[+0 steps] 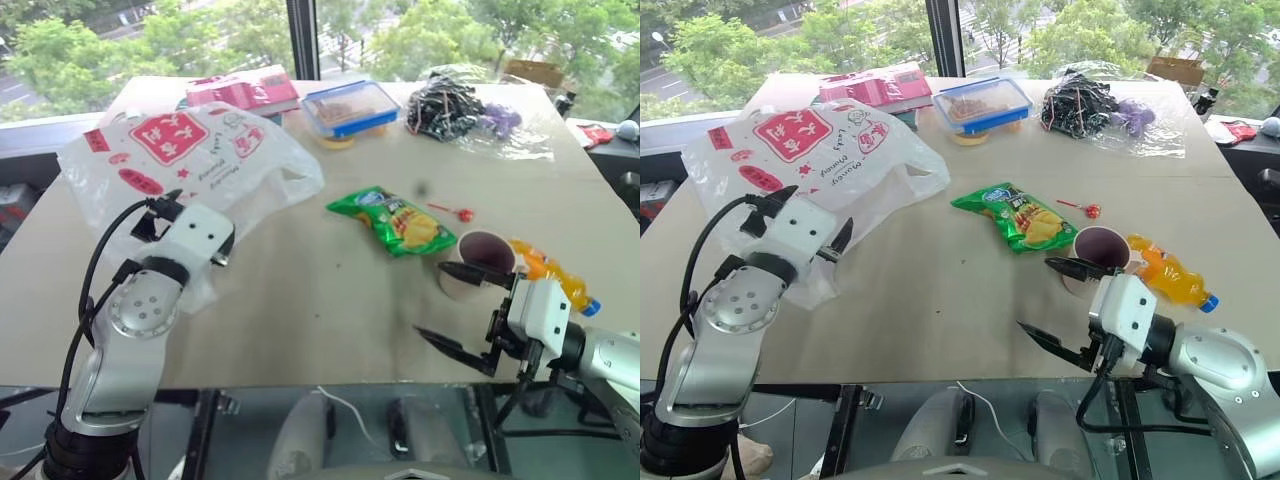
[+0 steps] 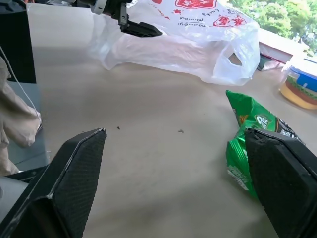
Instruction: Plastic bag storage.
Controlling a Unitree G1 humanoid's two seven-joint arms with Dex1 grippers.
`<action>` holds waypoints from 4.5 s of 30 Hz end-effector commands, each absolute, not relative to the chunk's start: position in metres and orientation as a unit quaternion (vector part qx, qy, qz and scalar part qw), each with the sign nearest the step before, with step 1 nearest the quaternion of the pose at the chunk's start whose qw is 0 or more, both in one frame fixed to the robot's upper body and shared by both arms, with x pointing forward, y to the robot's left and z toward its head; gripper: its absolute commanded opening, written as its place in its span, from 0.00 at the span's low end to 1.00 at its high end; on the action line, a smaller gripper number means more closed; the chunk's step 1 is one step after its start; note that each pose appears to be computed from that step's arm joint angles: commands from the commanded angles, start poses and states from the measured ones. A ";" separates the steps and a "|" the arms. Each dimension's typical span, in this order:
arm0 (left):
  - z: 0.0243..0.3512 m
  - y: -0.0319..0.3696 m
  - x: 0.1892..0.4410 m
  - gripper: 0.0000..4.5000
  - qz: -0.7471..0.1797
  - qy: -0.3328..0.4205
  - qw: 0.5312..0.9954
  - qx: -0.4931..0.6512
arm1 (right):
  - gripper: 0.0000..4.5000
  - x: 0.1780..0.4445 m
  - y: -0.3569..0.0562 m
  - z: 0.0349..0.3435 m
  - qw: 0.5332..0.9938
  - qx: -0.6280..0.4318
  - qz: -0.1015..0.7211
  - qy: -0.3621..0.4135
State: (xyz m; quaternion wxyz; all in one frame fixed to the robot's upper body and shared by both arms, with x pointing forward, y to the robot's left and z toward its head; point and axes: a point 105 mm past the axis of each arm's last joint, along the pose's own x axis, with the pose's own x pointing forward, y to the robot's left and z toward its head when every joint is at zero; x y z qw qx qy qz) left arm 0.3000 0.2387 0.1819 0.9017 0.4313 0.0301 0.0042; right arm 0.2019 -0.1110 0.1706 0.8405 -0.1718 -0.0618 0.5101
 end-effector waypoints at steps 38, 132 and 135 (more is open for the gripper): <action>0.179 0.250 0.299 0.99 0.122 0.143 0.846 0.500 | 1.00 0.204 -0.112 0.174 0.851 -0.195 0.483 -0.066; 0.270 0.238 0.334 0.01 -0.124 0.043 0.980 -0.150 | 1.00 0.214 -0.210 0.177 0.909 -0.252 0.298 0.147; 0.269 0.236 0.336 0.01 -0.130 0.047 0.980 -0.144 | 1.00 0.223 -0.226 0.174 0.920 -0.241 0.272 0.146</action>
